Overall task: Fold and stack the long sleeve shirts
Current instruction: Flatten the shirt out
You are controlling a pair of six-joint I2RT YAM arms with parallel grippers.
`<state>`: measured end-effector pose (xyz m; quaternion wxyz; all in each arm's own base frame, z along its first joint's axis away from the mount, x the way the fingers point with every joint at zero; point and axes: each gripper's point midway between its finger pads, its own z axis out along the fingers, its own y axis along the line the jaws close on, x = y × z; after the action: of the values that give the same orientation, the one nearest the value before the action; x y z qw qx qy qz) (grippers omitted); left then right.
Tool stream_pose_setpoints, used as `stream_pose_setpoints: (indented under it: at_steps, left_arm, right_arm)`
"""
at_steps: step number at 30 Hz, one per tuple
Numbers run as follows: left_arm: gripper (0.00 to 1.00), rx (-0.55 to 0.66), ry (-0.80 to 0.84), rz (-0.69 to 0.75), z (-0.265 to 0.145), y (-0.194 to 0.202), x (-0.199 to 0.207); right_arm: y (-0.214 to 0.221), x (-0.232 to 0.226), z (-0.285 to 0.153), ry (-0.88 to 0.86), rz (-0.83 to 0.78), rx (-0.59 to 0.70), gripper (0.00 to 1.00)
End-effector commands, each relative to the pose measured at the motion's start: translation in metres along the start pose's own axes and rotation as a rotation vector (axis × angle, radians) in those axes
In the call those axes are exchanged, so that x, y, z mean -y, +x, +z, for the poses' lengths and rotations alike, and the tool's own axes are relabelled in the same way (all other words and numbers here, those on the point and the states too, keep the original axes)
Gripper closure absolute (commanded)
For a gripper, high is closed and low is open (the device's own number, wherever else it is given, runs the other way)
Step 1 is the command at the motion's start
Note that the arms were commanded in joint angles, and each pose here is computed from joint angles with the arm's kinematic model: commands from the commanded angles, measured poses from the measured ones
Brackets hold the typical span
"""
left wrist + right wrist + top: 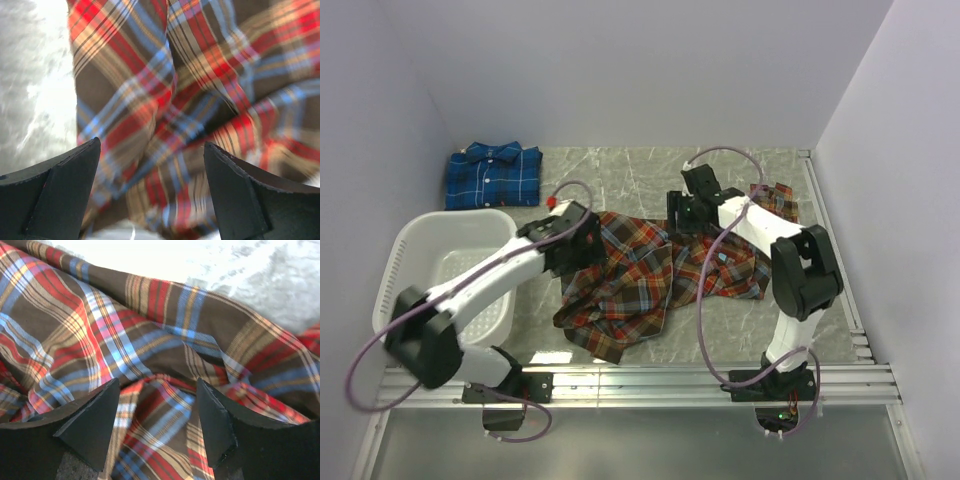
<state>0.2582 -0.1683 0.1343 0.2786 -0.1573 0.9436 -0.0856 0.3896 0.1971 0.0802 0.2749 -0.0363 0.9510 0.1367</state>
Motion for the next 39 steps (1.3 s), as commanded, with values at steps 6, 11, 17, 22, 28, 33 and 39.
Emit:
stream_pose_setpoints:
  at_steps: [6, 11, 17, 22, 28, 33, 39]
  left_arm:
    - [0.11, 0.037, -0.123, 0.143, 0.065, -0.023, 0.015]
    - [0.23, 0.008, -0.242, 0.185, 0.092, -0.007, -0.009]
    - [0.47, 0.014, -0.321, 0.178, 0.102, -0.002, -0.032]
    - [0.74, 0.046, -0.347, 0.153, 0.096, -0.018, -0.043]
    - [0.77, 0.168, -0.351, 0.076, 0.059, -0.069, -0.053]
    - [0.76, 0.170, -0.418, -0.012, 0.048, -0.076, -0.094]
    - [0.49, 0.291, -0.347, -0.093, 0.017, -0.093, -0.093]
  right_arm:
    - [-0.018, 0.002, 0.031, 0.026, 0.042, -0.018, 0.30]
    - [-0.011, 0.020, 0.050, 0.077, 0.094, -0.054, 0.31]
    - [-0.006, 0.063, 0.054, 0.146, 0.215, -0.077, 0.32]
    - [-0.004, 0.085, 0.052, 0.134, 0.312, -0.094, 0.33]
    - [-0.012, 0.098, 0.045, 0.210, 0.362, -0.077, 0.33]
    - [-0.017, 0.137, 0.023, 0.313, 0.427, -0.021, 0.33]
    - [-0.052, 0.119, -0.034, 0.292, 0.351, 0.172, 0.33]
